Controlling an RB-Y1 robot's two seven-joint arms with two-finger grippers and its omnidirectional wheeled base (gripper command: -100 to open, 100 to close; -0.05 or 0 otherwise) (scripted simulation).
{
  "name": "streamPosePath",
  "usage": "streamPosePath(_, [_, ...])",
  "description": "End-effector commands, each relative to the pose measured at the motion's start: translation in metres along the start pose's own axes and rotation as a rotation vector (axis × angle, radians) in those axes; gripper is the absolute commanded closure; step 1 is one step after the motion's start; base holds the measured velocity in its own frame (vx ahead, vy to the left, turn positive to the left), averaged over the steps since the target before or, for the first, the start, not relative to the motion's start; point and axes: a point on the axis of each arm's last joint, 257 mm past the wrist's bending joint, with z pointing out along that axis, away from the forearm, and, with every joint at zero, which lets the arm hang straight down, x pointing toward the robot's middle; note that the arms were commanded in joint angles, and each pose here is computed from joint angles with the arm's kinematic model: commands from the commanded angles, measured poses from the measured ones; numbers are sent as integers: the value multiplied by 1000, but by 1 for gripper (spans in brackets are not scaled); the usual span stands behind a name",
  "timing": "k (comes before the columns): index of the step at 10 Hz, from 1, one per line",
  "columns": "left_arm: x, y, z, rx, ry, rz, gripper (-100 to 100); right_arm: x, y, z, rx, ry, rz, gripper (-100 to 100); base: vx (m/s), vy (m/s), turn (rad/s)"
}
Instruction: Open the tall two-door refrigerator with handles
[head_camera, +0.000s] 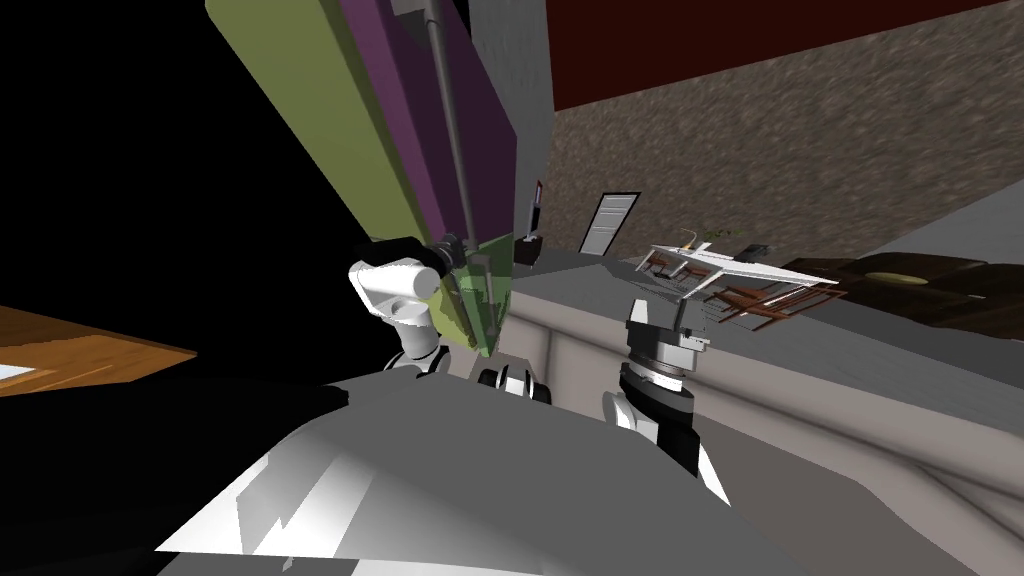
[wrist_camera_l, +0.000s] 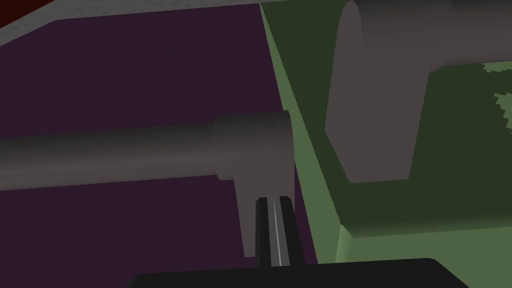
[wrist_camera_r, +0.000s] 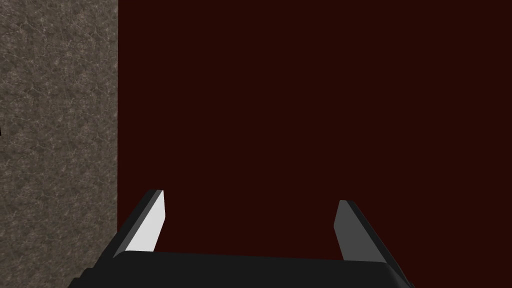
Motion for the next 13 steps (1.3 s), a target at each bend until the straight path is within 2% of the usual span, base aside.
streamPosePath(1, [-22, -7, 0, 12, -66, 1, 100, 0, 0, 0, 0, 0, 0, 0, 81, -310, 87])
streamPosePath(2, [-22, -7, 0, 12, -66, 1, 100, 0, 0, 0, 0, 0, 0, 0, 43, -315, 63])
streamPosePath(3, [-33, -9, 0, 16, -98, 1, 100, 0, 0, 0, 0, 0, 0, 0, 23, -276, 39])
streamPosePath(4, [-33, -9, 0, 16, -98, 1, 100, 0, 0, 0, 0, 0, 0, 0, 37, -224, 18])
streamPosePath(6, [-55, -13, -3, 23, -162, 0, 100, 0, 0, 0, 0, 0, 0, 0, 28, -298, 70])
streamPosePath(7, [-55, -13, -3, 23, -162, 0, 100, 0, 0, 0, 0, 0, 0, 0, 30, -284, 36])
streamPosePath(9, [-77, -18, -6, 30, -227, -1, 100, 0, 0, 0, 0, 0, 0, 0, 98, -327, 60])
streamPosePath(11, [-75, -18, -6, 28, -221, -1, 100, 0, 0, 0, 0, 0, 0, 0, 20, -218, 24])
streamPosePath(12, [-68, -14, -1, 2, -200, -7, -100, 0, 0, 0, 0, 0, 0, 0, 42, 57, -82])
streamPosePath(13, [-66, -13, 0, -5, -194, -9, -100, 0, 0, 0, 0, 1, -1, 0, 57, 146, -69])
